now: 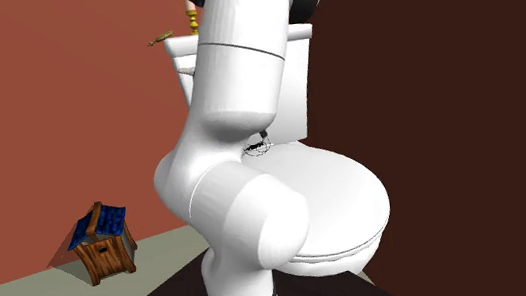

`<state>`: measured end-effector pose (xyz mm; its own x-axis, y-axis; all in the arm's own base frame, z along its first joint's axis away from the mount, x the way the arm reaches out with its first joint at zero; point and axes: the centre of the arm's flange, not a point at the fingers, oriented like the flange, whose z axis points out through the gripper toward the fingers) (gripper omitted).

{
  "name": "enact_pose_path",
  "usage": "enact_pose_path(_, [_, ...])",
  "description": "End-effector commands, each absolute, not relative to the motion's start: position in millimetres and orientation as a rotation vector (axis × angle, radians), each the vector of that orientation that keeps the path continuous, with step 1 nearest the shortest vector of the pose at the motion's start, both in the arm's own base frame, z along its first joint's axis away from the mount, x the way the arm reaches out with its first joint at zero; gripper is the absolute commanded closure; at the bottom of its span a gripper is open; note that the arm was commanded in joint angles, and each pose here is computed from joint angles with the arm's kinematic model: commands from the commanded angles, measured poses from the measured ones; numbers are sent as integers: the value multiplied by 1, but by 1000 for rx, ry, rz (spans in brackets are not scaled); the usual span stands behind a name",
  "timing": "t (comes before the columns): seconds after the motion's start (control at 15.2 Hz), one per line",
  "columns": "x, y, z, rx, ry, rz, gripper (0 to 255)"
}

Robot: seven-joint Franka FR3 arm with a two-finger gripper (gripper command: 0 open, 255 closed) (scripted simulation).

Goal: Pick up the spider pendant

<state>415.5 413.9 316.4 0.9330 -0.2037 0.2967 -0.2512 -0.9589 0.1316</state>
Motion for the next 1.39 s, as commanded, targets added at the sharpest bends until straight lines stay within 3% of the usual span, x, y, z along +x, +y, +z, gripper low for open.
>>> enact_pose_path(0.0, [417,414,305,2923,-346,423,0])
enact_pose_path(0.13, [417,414,302,2923,-346,423,0])
enact_pose_path(0.2, [417,415,302,2923,-346,423,255])
enact_pose_path(0.79, [417,414,302,2923,-346,423,255])
enact_pose_path(1.32, [417,414,344,2923,-346,423,255])
